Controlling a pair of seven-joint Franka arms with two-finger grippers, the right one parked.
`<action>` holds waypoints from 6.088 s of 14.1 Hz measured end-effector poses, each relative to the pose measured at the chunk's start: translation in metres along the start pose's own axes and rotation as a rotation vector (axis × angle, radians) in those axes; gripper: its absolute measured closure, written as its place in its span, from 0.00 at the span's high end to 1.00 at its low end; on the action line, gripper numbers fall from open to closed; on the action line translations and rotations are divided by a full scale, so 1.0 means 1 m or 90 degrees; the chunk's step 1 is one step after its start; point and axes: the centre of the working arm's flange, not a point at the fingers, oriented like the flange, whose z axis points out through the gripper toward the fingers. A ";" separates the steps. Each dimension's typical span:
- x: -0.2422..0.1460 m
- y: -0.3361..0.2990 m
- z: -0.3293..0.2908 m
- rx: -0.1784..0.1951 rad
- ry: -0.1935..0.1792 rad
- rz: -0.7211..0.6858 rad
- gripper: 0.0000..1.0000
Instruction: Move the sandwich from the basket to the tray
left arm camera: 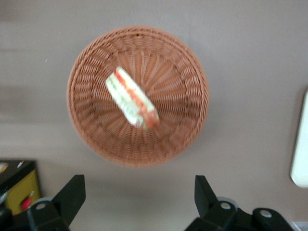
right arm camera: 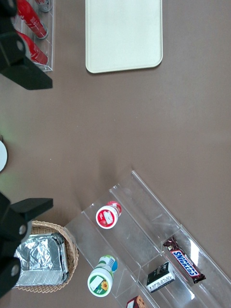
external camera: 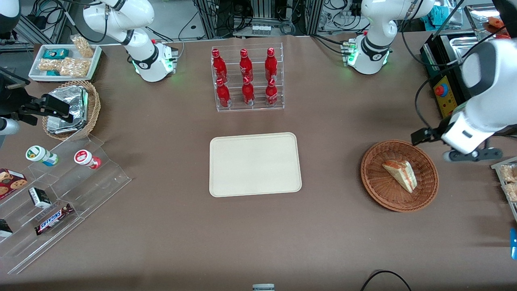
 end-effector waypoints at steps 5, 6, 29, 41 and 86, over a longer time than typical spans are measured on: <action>0.009 -0.008 0.100 -0.004 0.043 -0.011 1.00; 0.010 -0.014 0.114 -0.006 0.044 -0.025 1.00; 0.022 0.011 0.127 0.018 -0.043 -0.439 0.21; -0.018 0.324 0.112 0.018 -0.021 -0.017 0.15; -0.027 0.121 -0.043 0.002 -0.076 0.036 1.00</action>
